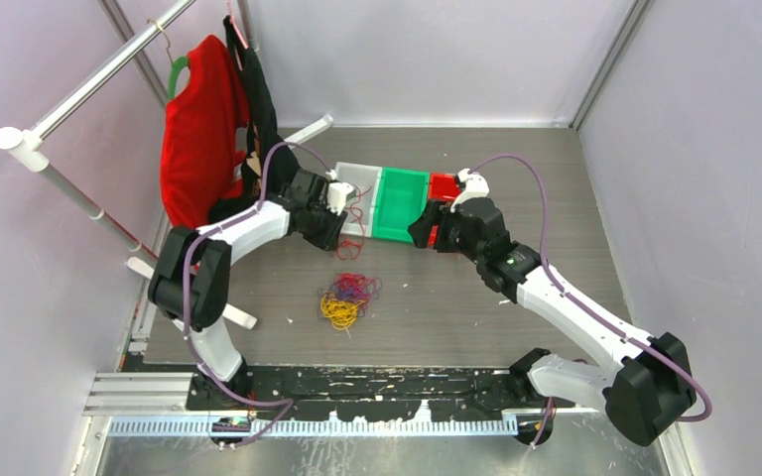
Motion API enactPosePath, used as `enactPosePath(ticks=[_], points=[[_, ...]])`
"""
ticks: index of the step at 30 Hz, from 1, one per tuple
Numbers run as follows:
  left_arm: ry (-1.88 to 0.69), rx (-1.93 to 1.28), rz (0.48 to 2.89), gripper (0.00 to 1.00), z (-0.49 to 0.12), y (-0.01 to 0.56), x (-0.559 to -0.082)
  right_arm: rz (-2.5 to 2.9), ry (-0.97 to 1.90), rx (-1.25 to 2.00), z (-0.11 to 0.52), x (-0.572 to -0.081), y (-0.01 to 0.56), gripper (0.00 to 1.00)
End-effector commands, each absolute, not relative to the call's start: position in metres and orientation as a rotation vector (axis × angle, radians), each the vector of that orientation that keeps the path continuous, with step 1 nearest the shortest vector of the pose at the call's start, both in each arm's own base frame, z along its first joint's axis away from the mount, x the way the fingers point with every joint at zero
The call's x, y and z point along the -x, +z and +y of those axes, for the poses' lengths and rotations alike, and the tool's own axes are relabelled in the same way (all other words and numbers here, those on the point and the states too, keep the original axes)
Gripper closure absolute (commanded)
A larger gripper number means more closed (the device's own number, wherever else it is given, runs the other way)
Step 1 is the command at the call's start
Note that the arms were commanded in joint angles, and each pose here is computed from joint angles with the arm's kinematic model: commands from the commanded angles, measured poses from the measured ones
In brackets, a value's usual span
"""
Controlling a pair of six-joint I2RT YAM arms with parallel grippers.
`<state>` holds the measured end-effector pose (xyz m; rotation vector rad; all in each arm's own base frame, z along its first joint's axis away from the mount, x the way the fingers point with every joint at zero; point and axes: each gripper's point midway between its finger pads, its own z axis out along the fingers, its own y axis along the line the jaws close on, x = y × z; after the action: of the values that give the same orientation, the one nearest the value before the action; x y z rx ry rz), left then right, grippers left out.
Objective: Untangle the cables
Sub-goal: Place the cable in the bin.
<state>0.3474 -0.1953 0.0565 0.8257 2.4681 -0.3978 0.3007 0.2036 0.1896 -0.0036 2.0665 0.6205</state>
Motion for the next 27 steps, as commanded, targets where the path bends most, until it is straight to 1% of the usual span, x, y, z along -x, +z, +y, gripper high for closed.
enactPosePath(ticks=[1,5,8,12,15,17,19,23,27], points=[[-0.449,-0.761,2.416,0.69,-0.208,0.054,-0.364,2.008,0.657,0.024,0.21,-0.307,0.205,0.25],[-0.504,-0.726,2.44,0.63,-0.215,0.049,-0.361,2.008,0.664,0.026,0.211,-0.307,0.205,0.26],[-0.501,-0.709,2.446,0.64,-0.214,0.044,-0.361,2.01,0.673,0.022,0.212,-0.307,0.203,0.27],[-0.526,-0.697,2.46,0.74,-0.216,0.039,-0.357,2.002,0.682,0.018,0.213,-0.307,0.206,0.3],[-0.523,-0.702,2.442,0.88,-0.216,0.045,-0.357,1.995,0.679,0.015,0.212,-0.307,0.208,0.32],[-0.516,-0.708,2.421,0.95,-0.215,0.055,-0.358,1.988,0.682,0.015,0.212,-0.306,0.211,0.33],[-0.523,-0.713,2.373,0.99,-0.217,0.078,-0.361,1.982,0.685,0.013,0.211,-0.306,0.213,0.34],[-0.555,-0.718,2.29,1.0,-0.225,0.137,-0.37,1.982,0.689,0.009,0.212,-0.306,0.213,0.35],[-0.562,-0.73,2.232,1.0,-0.232,0.175,-0.382,1.98,0.697,0.0,0.212,-0.306,0.214,0.36]])
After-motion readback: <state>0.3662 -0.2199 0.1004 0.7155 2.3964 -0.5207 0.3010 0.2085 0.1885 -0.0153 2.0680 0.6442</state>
